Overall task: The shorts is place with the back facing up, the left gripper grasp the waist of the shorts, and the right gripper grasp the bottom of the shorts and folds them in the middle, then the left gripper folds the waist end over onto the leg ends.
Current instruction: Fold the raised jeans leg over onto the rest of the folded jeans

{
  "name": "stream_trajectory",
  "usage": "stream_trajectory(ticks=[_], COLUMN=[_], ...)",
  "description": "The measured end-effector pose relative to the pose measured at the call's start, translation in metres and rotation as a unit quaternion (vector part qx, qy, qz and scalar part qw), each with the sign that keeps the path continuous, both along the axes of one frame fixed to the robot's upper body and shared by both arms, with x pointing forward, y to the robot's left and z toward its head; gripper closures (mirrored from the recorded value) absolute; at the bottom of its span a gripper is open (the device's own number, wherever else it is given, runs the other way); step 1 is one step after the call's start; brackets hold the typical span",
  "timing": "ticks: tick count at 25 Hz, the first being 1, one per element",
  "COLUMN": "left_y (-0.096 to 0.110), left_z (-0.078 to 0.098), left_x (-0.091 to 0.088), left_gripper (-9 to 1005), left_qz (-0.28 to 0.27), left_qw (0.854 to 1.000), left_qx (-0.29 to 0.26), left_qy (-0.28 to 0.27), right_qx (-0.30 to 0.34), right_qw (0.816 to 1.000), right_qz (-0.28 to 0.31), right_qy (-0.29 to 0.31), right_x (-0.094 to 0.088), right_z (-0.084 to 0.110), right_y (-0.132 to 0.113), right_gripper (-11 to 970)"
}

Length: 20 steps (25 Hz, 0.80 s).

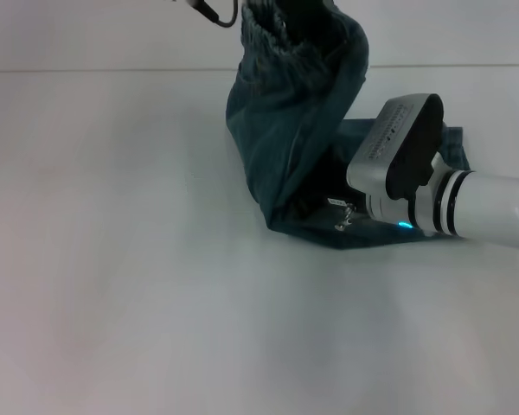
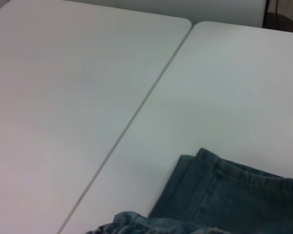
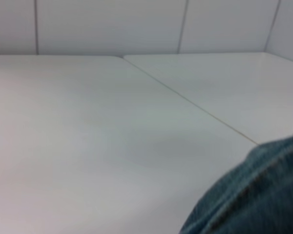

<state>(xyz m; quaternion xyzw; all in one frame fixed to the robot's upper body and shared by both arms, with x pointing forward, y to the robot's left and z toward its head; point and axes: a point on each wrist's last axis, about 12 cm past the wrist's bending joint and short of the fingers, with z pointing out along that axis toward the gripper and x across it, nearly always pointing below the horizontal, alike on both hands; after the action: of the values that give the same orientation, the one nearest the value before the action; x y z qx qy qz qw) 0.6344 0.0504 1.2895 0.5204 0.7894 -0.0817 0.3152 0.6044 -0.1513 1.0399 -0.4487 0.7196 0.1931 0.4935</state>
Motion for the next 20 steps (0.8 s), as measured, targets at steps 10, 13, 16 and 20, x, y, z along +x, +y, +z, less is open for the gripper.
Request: stream_trajectory(ticks=[10,13,16,20], left_y=[-0.006,-0.008,-0.023,-0.048], left_z=[-0.019,-0.020,-0.023,-0.025], left_x=[0.006,0.006,0.003,-0.006], left_gripper=[889,887,885,883], left_qz=[0.003,0.001,-0.019,-0.060], left_qw=[1.000,1.000,1.000,0.997], left_qx=[0.011,0.012,0.019,0.032], left_qy=[0.008,0.005,-0.008,-0.032], right_qx=[0.067,0.103,0.130,0.151], right_qw=[0.996,0.992,0.989,0.986], right_qz=[-0.055,-0.066,-0.069,-0.068], right_qy=[-0.022,-0.032,-0.025,0.003], right_x=[-0.030,-0.061,-0.094,-0.122], right_z=[-0.010,-0.012,-0.014,-0.020], right_y=[-0.071,-0.109,-0.137,-0.150], right_gripper=[958,958,958,958])
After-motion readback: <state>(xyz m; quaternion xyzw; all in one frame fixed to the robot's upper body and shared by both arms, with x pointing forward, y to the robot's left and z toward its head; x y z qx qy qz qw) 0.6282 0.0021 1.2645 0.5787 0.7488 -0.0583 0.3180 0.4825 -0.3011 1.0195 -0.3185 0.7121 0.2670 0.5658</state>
